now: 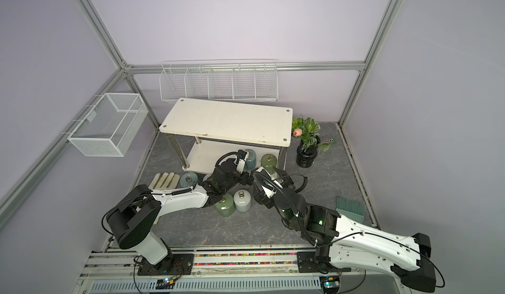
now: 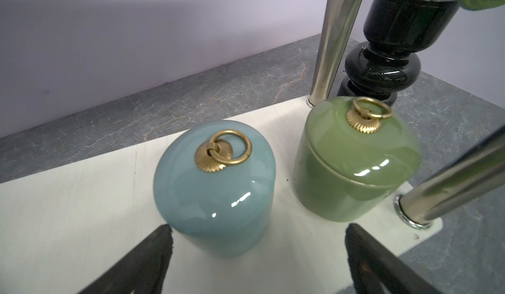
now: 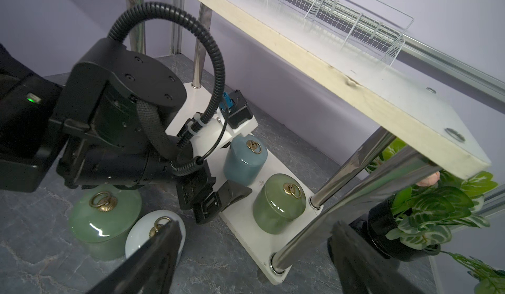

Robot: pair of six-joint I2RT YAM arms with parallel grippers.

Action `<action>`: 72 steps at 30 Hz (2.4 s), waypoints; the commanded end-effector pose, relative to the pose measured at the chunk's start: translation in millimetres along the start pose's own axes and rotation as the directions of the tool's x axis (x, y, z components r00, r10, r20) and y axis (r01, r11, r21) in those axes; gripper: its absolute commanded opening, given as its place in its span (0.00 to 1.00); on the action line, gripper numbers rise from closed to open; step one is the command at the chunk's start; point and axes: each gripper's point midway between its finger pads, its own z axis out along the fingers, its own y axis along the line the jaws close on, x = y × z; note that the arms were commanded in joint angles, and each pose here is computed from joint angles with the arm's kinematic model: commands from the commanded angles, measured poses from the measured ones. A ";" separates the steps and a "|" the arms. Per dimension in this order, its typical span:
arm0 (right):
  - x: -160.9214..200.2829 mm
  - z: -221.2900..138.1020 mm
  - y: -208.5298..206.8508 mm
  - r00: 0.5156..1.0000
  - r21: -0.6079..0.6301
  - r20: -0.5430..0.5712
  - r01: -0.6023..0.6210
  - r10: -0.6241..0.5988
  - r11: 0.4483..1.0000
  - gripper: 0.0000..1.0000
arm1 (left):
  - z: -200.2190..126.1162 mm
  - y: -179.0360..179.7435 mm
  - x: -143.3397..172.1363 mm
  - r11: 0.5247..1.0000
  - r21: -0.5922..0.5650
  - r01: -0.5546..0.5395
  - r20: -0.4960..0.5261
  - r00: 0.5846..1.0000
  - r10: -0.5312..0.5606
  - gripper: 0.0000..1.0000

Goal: Remove the tea canisters from the shelf
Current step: Pick up the tea canister from the shelf.

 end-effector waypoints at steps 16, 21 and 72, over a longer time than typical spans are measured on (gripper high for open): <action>-1.5 5.1 6.3 1.000 0.001 0.023 0.016 -0.016 1.000 0.89 | 26.2 15.7 -22.2 0.992 -0.128 -0.001 0.043 0.999 0.006 1.00; -2.1 6.8 8.2 0.999 -0.001 0.028 0.027 -0.027 1.000 0.89 | 34.3 20.0 -20.3 0.991 -0.135 0.022 0.054 0.998 -0.015 1.00; 1.3 20.3 14.7 0.998 -0.008 0.016 0.068 -0.068 0.998 0.89 | 16.5 44.6 -64.7 0.984 -0.152 0.097 0.187 0.980 -0.067 0.80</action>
